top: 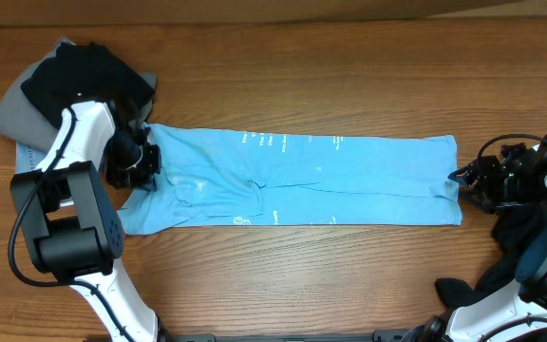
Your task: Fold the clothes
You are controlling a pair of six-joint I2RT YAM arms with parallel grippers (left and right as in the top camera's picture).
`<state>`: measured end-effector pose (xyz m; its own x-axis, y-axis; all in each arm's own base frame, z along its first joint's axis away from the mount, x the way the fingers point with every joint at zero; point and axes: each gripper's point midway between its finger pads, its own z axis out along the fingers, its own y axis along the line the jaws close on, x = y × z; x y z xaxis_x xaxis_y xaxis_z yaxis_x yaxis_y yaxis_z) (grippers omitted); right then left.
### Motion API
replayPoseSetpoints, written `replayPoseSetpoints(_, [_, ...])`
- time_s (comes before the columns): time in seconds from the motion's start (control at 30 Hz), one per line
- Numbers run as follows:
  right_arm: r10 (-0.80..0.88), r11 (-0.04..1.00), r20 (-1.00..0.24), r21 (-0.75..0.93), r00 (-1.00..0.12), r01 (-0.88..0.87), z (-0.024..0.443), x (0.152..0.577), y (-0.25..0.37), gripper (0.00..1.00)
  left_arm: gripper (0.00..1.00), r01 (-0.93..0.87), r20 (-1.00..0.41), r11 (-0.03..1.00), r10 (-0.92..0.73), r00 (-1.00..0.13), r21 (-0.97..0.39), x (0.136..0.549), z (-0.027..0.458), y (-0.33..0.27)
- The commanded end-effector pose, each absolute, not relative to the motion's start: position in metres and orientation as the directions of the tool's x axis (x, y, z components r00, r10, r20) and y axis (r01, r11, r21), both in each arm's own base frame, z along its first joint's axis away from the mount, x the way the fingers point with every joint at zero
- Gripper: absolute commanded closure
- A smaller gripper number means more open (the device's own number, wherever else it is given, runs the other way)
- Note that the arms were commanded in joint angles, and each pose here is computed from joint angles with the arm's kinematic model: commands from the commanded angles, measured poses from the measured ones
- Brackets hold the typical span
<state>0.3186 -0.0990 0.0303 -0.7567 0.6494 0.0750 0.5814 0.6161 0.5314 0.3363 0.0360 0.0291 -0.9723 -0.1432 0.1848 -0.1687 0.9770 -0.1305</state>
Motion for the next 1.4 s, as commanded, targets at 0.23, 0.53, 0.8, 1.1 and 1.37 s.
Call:
replayPoseSetpoints(0.23, [0.645, 0.623, 0.046, 0.546, -0.763, 0.560, 0.037, 0.327, -0.102, 0.47, 0.96, -0.109, 0.037, 0.978, -0.104, -0.994, -0.175, 0.374, 0.041, 0.034])
replayPoseSetpoints(0.53, [0.645, 0.623, 0.046, 0.546, -0.763, 0.560, 0.037, 0.327, -0.102, 0.47, 0.95, -0.075, -0.016, 0.980, -0.079, -0.997, -0.183, 0.387, 0.041, 0.027])
replayPoseSetpoints(0.8, [0.645, 0.623, 0.047, 0.546, -0.763, 0.560, 0.037, 0.327, -0.102, 0.48, 0.64, -0.053, -0.025, 0.986, -0.058, -0.998, -0.155, 0.390, 0.040, 0.023])
replayPoseSetpoints(1.1, [0.645, 0.622, 0.047, 0.547, -0.763, 0.560, 0.037, 0.327, -0.102, 0.48, 0.69, -0.091, 0.029, 0.987, -0.088, -0.996, -0.132, 0.381, 0.069, 0.039])
replayPoseSetpoints(1.37, [0.631, 0.631, 0.042, 0.554, -0.775, 0.544, 0.039, 0.327, -0.101, 0.47, 0.63, -0.100, 0.070, 0.986, -0.092, -0.993, -0.136, 0.370, 0.098, 0.038])
